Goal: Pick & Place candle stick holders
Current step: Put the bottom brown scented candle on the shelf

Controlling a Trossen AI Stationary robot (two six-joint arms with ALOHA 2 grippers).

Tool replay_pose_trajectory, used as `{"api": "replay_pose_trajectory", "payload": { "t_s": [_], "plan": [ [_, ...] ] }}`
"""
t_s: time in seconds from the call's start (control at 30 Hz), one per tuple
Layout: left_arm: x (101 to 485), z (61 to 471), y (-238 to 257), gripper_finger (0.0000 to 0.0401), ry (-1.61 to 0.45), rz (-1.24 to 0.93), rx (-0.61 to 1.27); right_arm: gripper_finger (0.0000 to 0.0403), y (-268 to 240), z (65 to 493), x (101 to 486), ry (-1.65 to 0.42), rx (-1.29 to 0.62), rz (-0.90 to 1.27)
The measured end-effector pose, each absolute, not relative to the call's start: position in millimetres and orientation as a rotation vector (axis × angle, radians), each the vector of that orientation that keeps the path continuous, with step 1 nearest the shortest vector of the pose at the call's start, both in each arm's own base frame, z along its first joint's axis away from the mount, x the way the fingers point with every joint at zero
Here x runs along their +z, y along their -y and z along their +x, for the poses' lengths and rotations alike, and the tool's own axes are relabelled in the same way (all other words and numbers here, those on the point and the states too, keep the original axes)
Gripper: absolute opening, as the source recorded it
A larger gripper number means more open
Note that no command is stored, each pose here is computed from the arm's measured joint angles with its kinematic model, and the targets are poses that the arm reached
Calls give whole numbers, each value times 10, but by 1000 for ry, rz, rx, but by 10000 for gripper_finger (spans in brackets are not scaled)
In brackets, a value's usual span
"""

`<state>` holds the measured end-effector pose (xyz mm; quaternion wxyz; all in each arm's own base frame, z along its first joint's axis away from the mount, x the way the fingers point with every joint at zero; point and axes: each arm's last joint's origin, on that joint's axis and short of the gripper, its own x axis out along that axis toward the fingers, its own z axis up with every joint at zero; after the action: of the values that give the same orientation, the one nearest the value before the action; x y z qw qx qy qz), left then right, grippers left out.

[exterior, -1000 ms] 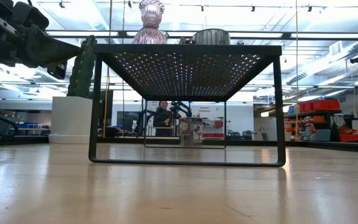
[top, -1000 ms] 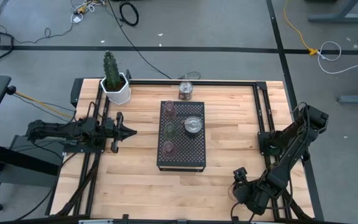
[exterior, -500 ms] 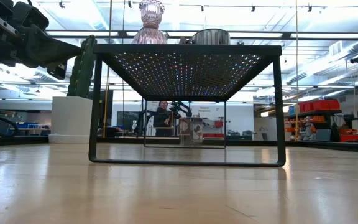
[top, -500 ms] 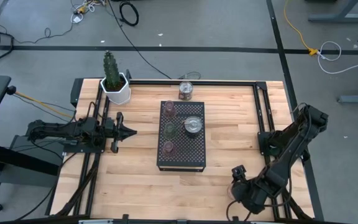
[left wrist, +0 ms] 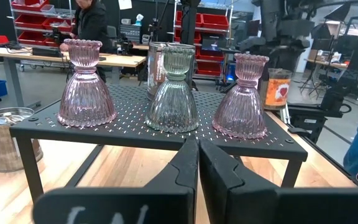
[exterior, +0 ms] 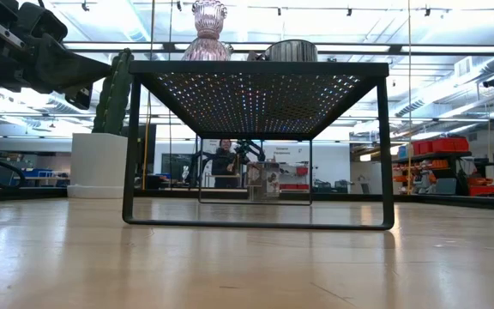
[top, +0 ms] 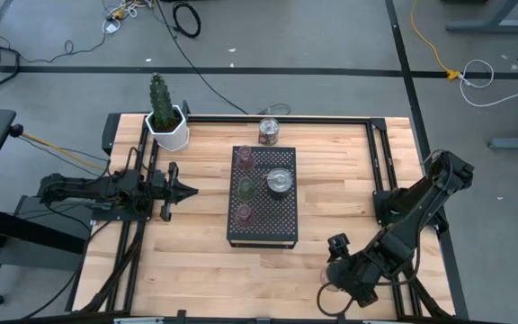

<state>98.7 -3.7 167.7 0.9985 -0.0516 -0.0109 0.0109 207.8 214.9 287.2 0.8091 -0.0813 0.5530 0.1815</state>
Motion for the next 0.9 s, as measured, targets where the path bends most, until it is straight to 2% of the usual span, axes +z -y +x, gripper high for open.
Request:
{"api": "replay_pose_trajectory", "payload": {
  "t_s": [0.4,0.9],
  "plan": [
    [1676,987,37,18,21,-104,22,368,-1951,2310,3085,-1173,341,-152],
    [1676,987,37,18,21,-103,22,368,-1744,2923,3207,-1217,233,-152]
  ]
}}
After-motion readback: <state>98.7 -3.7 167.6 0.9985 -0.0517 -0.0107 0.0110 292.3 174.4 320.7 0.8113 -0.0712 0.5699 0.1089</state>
